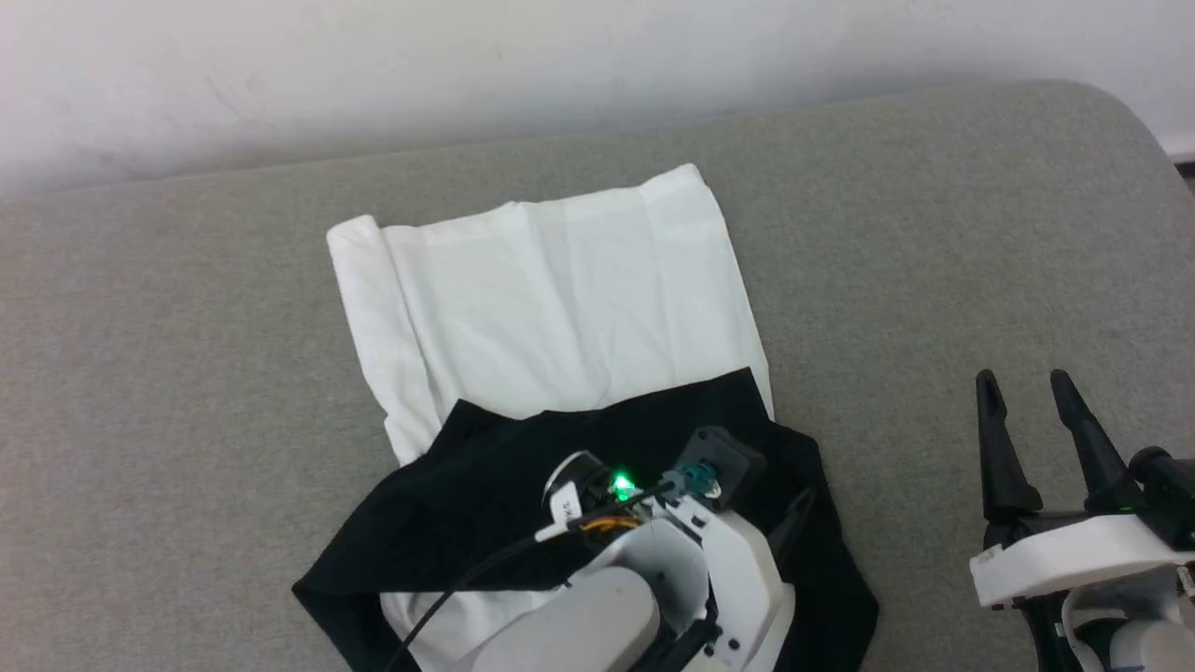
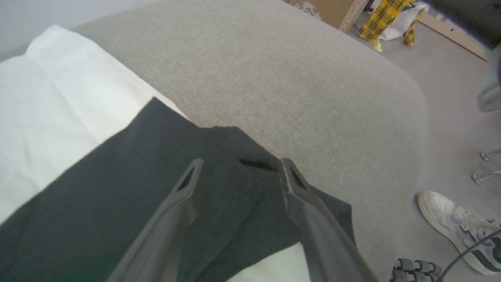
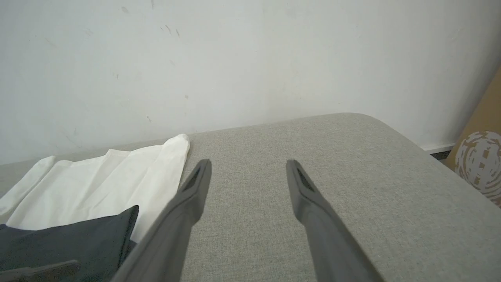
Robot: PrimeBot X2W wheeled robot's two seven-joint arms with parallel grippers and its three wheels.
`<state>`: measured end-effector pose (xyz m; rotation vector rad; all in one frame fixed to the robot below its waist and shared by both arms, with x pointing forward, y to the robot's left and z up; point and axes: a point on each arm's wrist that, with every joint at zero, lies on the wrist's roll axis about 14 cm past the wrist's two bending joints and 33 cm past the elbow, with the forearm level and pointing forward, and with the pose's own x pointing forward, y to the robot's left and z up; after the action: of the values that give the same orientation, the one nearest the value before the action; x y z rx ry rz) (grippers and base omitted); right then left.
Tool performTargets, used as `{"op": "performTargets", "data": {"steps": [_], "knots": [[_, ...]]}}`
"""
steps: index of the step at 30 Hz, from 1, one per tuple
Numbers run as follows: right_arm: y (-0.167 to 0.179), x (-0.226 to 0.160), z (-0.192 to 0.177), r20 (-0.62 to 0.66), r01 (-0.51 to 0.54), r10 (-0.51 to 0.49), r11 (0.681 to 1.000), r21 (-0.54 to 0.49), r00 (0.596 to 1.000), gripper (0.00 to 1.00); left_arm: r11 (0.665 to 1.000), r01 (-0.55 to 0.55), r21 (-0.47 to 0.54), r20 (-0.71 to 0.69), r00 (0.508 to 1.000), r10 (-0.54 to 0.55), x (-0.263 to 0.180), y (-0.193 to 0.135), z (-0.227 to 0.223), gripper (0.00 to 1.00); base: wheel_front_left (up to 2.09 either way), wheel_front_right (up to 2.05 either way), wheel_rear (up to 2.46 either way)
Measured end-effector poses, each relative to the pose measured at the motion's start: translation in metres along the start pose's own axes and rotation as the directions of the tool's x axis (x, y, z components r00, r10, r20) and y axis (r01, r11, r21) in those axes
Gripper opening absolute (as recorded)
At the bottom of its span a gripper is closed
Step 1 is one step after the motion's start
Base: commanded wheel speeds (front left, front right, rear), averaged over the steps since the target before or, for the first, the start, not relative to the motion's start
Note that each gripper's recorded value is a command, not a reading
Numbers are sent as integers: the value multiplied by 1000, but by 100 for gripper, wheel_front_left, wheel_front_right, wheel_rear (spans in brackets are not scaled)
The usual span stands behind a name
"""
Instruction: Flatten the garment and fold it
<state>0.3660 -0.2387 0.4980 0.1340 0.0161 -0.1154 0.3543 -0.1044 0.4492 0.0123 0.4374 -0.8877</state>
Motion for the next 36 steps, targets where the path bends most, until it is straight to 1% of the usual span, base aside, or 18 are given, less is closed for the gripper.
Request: {"op": "performTargets", "data": {"steps": [3, 5, 8, 9, 11, 12, 14, 15, 16, 17, 18, 19, 21, 26, 28, 32, 33, 36], "knots": [[9, 2, 7, 18, -27, 27, 1000, -1, 999, 100, 999, -18, -39, 126, 992, 23, -8, 7, 34, 100, 0, 0, 0], [14, 2, 11, 28, -43, 43, 999, 1, 999, 100, 998, -54, -41, 198, 978, 61, -18, 24, 56, 100, 0, 0, 0], [21, 4, 19, 50, -65, 65, 998, 2, 997, 100, 986, -168, -14, 260, 951, 166, -38, 74, 83, 100, 0, 0, 0], [23, 5, 21, 52, -71, 71, 997, 1, 996, 100, 977, -213, 0, 260, 943, 206, -46, 94, 87, 100, 0, 0, 0], [27, 7, 24, 62, -83, 82, 997, 3, 995, 100, 955, -296, -12, 244, 925, 290, -61, 135, 94, 100, 0, 0, 0], [27, 7, 24, 62, -83, 82, 997, 3, 995, 100, 955, -296, -12, 244, 925, 290, -61, 135, 94, 100, 0, 0, 0], [31, 8, 26, 67, -92, 91, 996, 12, 994, 100, 933, -360, -10, 209, 911, 355, -73, 172, 97, 100, 0, 0, 0], [33, 10, 25, 67, -97, 96, 995, 20, 993, 100, 910, -415, -2, 151, 899, 411, -84, 207, 95, 100, 0, 0, 0], [33, 10, 25, 67, -97, 96, 995, 20, 993, 100, 910, -415, -2, 151, 899, 411, -84, 207, 95, 100, 0, 0, 0], [33, 12, 25, 67, -99, 97, 995, 25, 993, 100, 898, -441, 0, 121, 891, 438, -89, 224, 94, 100, 0, 0, 0], [34, 15, 22, 62, -99, 97, 995, 28, 993, 100, 880, -475, -6, 41, 879, 474, -94, 252, 85, 100, 0, 0, 0], [34, 15, 22, 62, -99, 97, 995, 28, 993, 100, 880, -475, -6, 41, 879, 474, -94, 252, 85, 100, 0, 0, 0], [33, 18, 17, 52, -96, 94, 995, 33, 994, 100, 872, -488, -23, -32, 872, 488, -94, 274, 75, 100, 0, 0, 0], [25, 23, 3, 17, -69, 69, 997, 32, 997, 100, 877, -475, -69, -210, 867, 452, -74, 304, 46, 100, 0, 0, 0], [20, 24, -3, 3, -54, 54, 998, 31, 999, 100, 872, -483, -76, -272, 852, 448, -66, 313, 34, 100, 0, 0, 0], [9, 23, -16, -31, -16, 17, 1000, 24, 999, 100, 854, -514, -79, -399, 801, 445, -58, 332, 5, 100, 0, 0, 0], [7, 23, -18, -37, -10, 11, 1000, 23, 999, 100, 847, -525, -81, -416, 790, 449, -56, 336, -1, 100, 0, 0, 0], [1, 23, -23, -49, 7, -6, 1000, 19, 999, 100, 841, -534, -81, -440, 777, 451, -49, 345, -12, 100, 0, 0, 0]]}}
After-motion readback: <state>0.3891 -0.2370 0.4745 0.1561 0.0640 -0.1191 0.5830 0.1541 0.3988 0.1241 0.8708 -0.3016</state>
